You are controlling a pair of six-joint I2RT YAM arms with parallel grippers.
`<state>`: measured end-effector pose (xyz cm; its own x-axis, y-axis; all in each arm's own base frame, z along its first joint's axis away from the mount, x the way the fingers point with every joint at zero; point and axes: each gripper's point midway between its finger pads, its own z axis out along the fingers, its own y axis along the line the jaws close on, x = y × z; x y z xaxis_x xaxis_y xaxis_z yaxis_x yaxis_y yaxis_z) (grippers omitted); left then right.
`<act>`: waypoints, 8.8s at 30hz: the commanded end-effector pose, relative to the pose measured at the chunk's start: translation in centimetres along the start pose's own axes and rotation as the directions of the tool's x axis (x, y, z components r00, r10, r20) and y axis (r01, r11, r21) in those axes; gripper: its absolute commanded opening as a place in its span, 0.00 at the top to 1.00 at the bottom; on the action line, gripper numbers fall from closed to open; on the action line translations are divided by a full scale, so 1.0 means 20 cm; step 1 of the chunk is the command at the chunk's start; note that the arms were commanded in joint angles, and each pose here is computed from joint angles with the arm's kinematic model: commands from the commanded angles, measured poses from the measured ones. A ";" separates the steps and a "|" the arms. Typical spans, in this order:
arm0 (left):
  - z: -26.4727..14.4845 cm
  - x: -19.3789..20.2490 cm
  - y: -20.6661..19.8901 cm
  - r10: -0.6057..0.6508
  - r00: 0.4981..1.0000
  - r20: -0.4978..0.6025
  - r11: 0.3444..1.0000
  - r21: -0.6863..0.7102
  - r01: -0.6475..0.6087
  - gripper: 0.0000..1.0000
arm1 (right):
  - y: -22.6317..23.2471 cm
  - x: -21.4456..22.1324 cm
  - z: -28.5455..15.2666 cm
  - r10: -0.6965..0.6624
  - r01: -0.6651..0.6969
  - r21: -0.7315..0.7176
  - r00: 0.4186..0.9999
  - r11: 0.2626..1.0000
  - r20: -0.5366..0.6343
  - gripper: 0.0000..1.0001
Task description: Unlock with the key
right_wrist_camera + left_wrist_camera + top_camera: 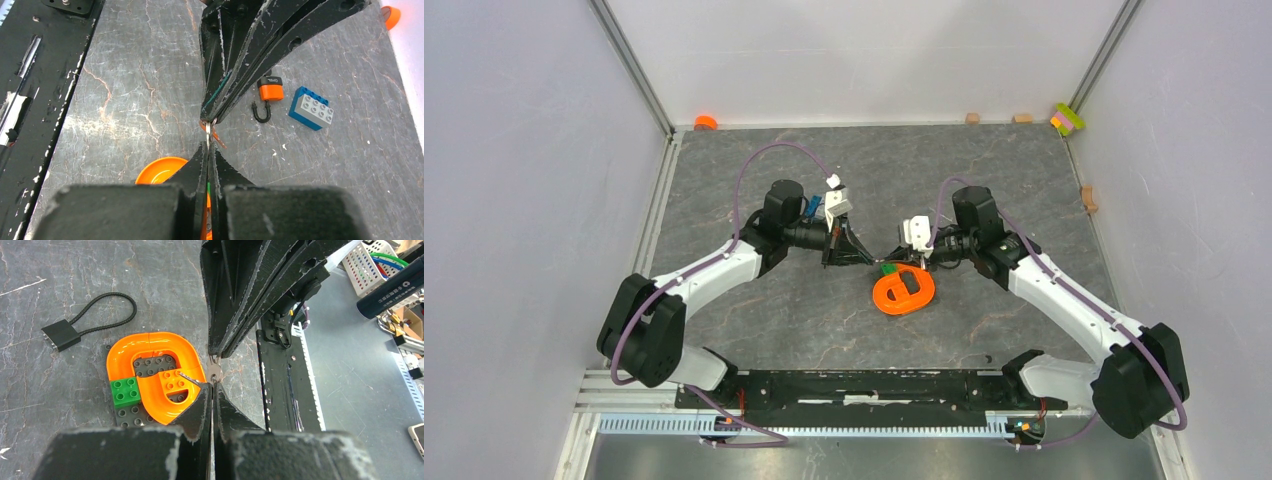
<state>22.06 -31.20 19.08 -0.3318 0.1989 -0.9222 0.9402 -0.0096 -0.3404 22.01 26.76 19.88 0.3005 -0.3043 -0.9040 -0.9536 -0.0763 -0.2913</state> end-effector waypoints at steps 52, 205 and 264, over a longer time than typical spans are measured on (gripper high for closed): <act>0.04 -0.09 -0.05 0.456 0.890 0.007 0.889 -0.048 -0.455 0.76 | -0.07 -0.08 0.01 0.129 -0.130 0.020 0.990 0.991 0.053 1.00; -0.13 0.02 -0.08 0.336 0.927 -0.166 0.915 -0.174 -0.363 0.98 | -0.54 1.16 -0.13 0.528 -0.302 0.483 0.721 0.822 -0.448 0.43; -0.07 -0.25 -0.35 -0.197 0.973 -0.122 0.980 0.015 0.200 0.98 | 0.01 -0.17 -0.24 -0.509 0.507 0.078 0.860 0.858 0.011 1.00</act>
<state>18.05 -29.69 24.10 -0.4293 0.3285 -0.8413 0.8967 0.0436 -0.4405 21.58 22.90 23.95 0.6708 -0.2615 -0.6940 -0.7338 -0.0986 -0.6722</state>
